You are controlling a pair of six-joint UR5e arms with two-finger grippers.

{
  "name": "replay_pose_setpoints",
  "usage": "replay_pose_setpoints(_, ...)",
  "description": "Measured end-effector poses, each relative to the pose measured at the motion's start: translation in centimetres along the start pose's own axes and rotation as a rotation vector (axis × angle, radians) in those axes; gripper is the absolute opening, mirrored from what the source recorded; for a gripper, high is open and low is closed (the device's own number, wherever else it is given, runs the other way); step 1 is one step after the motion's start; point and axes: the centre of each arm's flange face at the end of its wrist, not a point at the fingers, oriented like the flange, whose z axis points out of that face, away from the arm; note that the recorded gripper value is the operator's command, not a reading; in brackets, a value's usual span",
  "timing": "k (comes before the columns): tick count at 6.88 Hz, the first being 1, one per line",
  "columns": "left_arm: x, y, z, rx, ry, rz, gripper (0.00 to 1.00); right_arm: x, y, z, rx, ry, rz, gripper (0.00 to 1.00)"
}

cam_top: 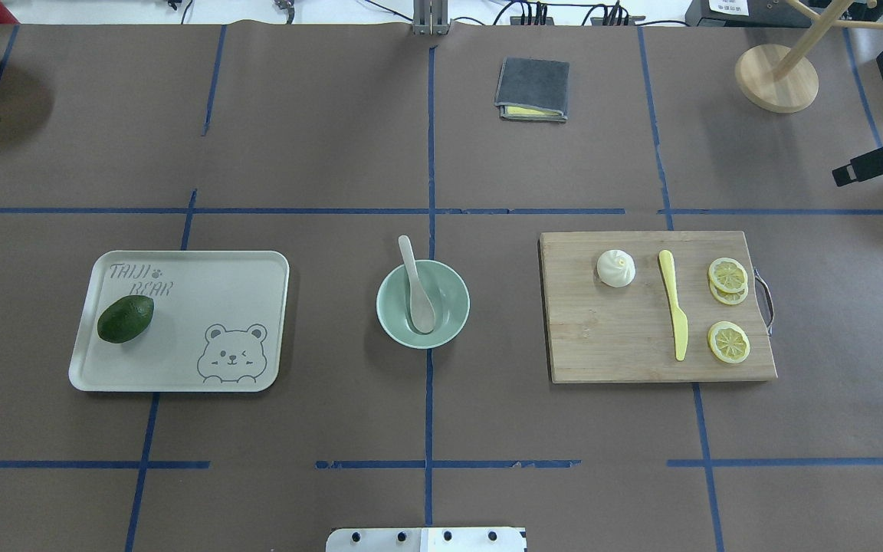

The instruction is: Put spoon and bun in bowl

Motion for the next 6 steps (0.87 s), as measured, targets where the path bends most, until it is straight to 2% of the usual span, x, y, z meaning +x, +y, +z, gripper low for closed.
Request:
replay_pose_setpoints(1,-7.9,3.3,0.3,-0.036,-0.008,-0.011,1.0,-4.0,-1.1,0.7,0.002,-0.03,0.03,1.0)
replay_pose_setpoints(2,-13.9,8.1,1.2,-0.066,0.019,-0.03,1.0,-7.3,-1.6,1.8,0.004,-0.035,0.05,1.0)
replay_pose_setpoints(3,-17.4,13.1,2.2,-0.079,0.07,-0.049,1.0,-10.4,-1.3,4.0,0.008,-0.004,0.068,1.0)
replay_pose_setpoints(4,-18.9,16.5,3.0,-0.089,0.103,-0.07,1.0,-13.6,0.0,7.3,0.025,0.055,0.094,1.0)
replay_pose_setpoints(5,-19.6,17.7,3.6,-0.097,0.115,-0.081,1.0,-16.7,1.7,10.7,0.055,0.105,0.102,1.0)
replay_pose_setpoints(6,-19.9,18.1,3.9,-0.1,0.121,-0.086,1.0,-19.5,3.2,13.7,0.067,0.122,0.089,0.99)
